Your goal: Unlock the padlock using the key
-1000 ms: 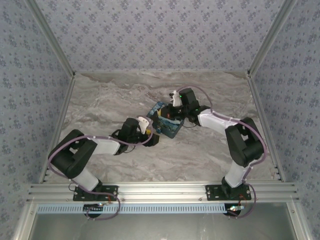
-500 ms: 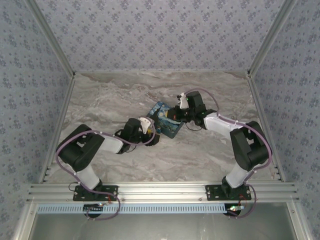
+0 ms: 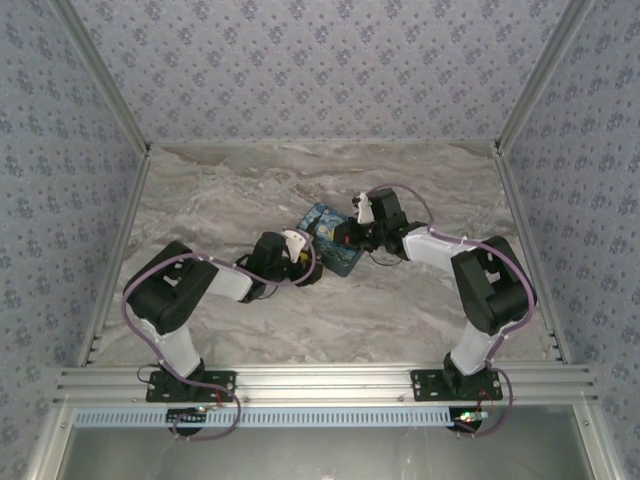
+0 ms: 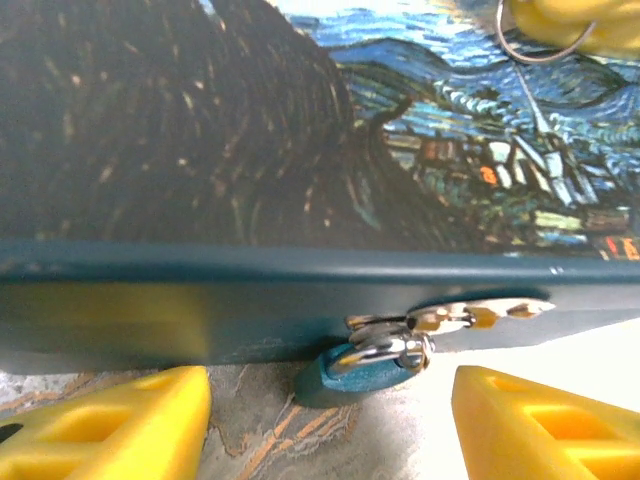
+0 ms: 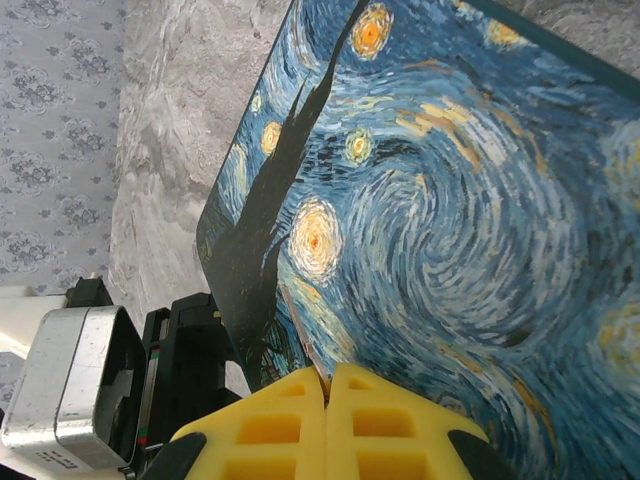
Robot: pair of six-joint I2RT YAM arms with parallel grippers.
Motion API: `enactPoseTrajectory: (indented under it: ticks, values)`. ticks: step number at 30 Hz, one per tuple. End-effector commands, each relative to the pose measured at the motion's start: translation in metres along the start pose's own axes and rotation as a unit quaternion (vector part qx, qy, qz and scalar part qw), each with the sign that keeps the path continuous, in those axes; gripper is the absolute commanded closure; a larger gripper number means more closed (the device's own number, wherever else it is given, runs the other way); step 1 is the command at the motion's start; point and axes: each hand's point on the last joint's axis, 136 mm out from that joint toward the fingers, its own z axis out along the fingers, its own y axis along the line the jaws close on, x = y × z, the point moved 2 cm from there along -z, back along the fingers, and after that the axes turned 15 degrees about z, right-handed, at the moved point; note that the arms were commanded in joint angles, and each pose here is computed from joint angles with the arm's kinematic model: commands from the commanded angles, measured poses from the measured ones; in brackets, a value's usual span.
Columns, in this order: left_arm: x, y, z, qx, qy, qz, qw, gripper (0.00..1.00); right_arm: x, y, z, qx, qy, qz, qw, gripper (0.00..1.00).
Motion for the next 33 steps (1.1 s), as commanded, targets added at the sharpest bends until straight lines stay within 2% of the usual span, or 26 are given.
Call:
enactPoseTrajectory:
  ticks: [1,10,19,33]
  values:
    - [0.0,-0.003,0.008,0.001,0.002,0.012,1.0,0.37,0.017,-0.025,0.005,0.041,0.018,0.012,0.999,1.0]
    - [-0.001,-0.01,0.015,0.014,0.009,0.021,1.0,0.47,0.018,-0.023,0.003,0.043,0.017,0.004,0.999,1.0]
    - [0.002,-0.019,0.022,0.026,0.028,0.036,0.999,0.52,0.017,-0.021,0.004,0.041,0.014,0.0,0.999,1.0]
    - [-0.01,-0.019,0.017,0.021,0.015,0.025,0.999,0.68,0.013,-0.005,-0.006,0.024,-0.008,-0.027,0.999,1.0]
